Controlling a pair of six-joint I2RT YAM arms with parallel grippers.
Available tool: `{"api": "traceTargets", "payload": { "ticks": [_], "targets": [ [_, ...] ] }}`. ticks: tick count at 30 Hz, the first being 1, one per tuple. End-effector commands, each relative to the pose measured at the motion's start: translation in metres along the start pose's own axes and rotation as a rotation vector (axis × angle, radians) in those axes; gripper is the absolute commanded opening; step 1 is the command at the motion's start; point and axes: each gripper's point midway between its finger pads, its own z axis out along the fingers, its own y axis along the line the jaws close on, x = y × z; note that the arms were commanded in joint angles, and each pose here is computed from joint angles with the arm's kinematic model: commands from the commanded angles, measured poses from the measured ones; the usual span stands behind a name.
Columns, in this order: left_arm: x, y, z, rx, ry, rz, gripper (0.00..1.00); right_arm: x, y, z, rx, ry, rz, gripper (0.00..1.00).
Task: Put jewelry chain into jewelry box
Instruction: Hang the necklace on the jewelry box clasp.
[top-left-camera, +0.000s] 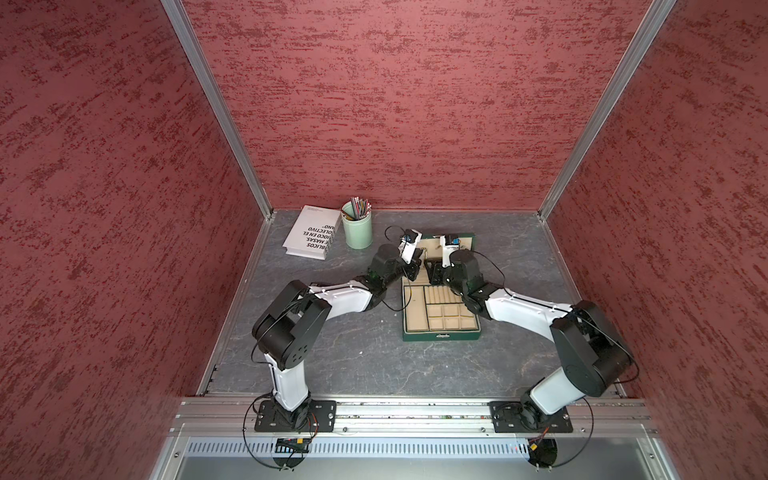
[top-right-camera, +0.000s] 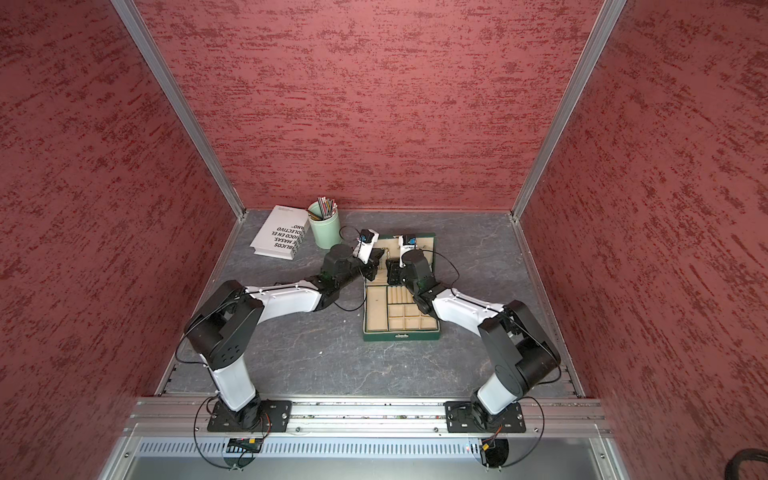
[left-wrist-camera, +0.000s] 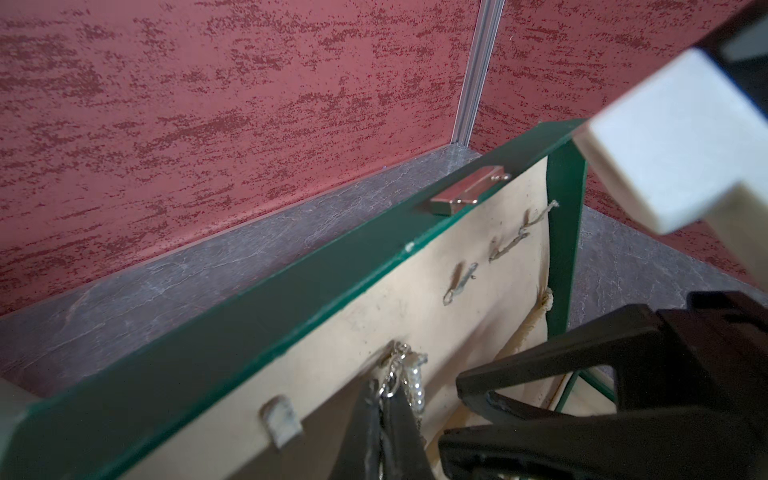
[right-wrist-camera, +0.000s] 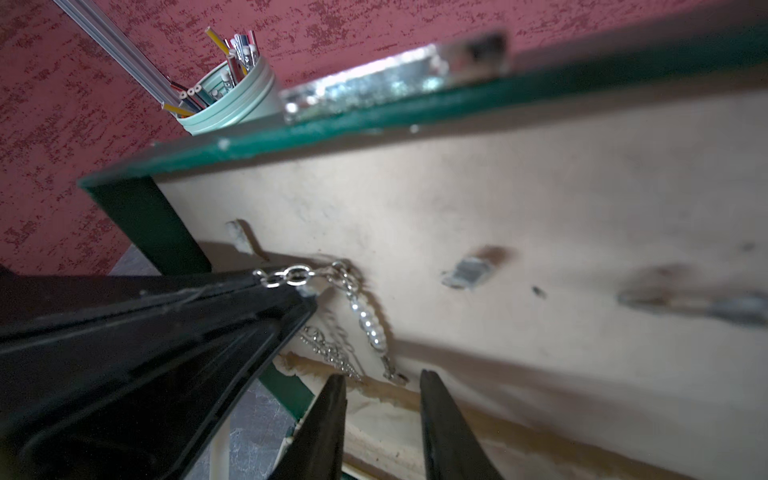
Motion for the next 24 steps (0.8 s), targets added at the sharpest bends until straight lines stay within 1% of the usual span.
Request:
{"api": "traceTargets", "payload": {
  "ticks": [1,9,18,21,24],
  "targets": [
    [-0.006,0.003,-0.003,-0.008,-0.023,0.008,0.00,-0.021,0.004,0.003,0.040,-0.096,-0.025,0.32],
    [-0.006,0.003,-0.005,-0.003,-0.030,0.004,0.00,-0.021,0.003,0.016,0.081,-0.107,-0.029,0.27],
    [-0.007,0.002,-0.007,0.009,-0.033,0.005,0.00,-0.019,-0.002,0.028,0.114,-0.110,0.016,0.24],
    [-0.008,0.002,-0.009,0.011,-0.034,0.006,0.00,-0.019,-0.002,0.029,0.119,-0.111,0.023,0.20],
    [-0.008,0.002,-0.009,0.011,-0.033,0.006,0.00,-0.018,-0.002,0.028,0.121,-0.111,0.022,0.12]
  ]
}}
